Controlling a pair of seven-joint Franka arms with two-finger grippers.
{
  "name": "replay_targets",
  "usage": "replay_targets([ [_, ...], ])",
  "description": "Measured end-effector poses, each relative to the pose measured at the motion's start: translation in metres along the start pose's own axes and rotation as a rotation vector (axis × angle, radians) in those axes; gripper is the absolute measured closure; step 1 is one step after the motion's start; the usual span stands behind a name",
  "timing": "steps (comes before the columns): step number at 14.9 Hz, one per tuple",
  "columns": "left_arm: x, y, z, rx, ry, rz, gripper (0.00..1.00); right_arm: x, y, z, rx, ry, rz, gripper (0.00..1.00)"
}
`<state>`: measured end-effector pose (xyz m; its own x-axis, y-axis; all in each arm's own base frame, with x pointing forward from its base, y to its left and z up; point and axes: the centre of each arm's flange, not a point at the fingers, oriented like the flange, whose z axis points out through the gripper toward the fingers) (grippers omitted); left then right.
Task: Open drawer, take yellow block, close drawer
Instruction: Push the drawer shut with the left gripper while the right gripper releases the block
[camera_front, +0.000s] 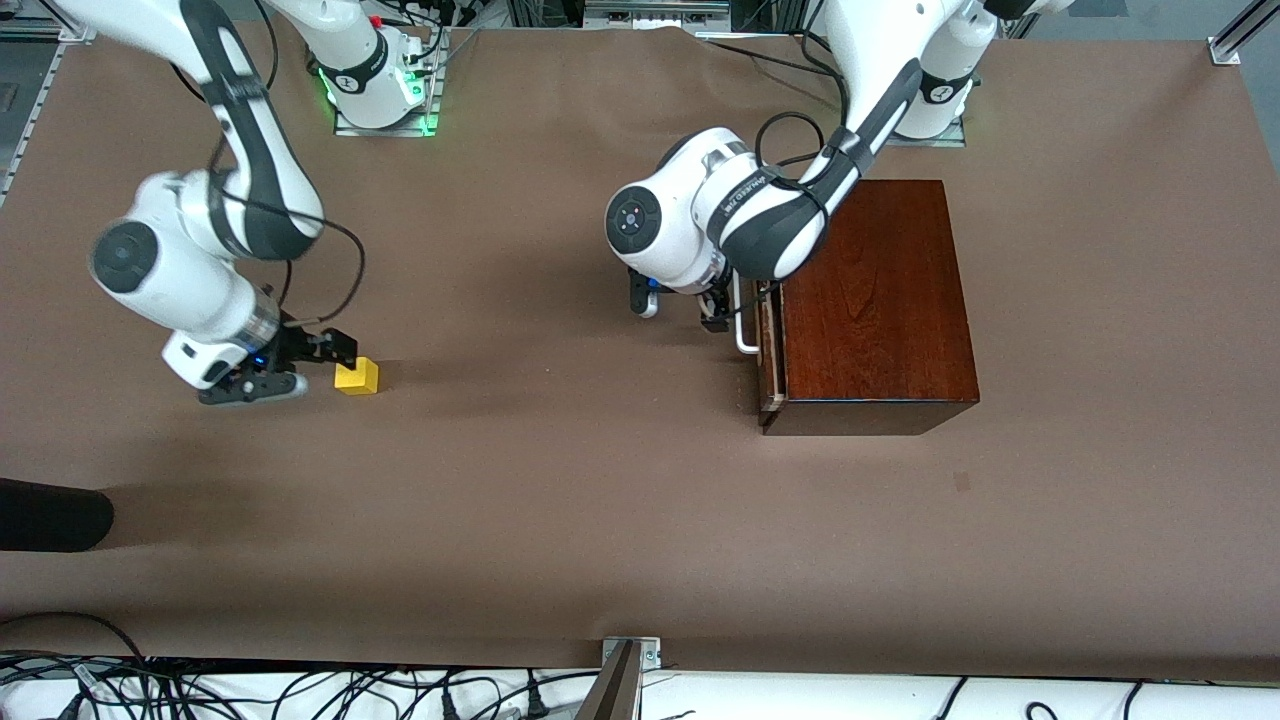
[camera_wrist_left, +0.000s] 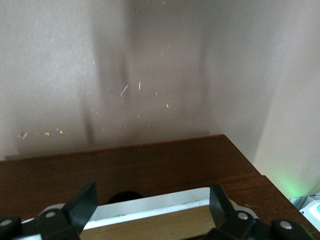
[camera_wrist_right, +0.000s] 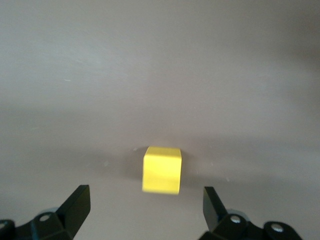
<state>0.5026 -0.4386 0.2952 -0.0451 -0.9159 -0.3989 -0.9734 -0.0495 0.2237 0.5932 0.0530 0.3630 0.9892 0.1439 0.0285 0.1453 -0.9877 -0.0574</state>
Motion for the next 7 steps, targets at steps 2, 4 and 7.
replay_targets([
  [2,-0.007,-0.003,0.003,-0.011,-0.021,-0.008,0.0,-0.002,-0.004,-0.063,0.006,-0.006,-0.008,0.0],
  [4,-0.008,-0.004,0.003,-0.01,-0.025,-0.009,0.0,-0.007,-0.005,-0.108,0.008,0.001,-0.009,0.0],
  [7,-0.007,-0.002,0.0,-0.004,-0.026,-0.007,0.0,-0.015,-0.008,-0.163,0.01,-0.021,-0.017,0.0],
])
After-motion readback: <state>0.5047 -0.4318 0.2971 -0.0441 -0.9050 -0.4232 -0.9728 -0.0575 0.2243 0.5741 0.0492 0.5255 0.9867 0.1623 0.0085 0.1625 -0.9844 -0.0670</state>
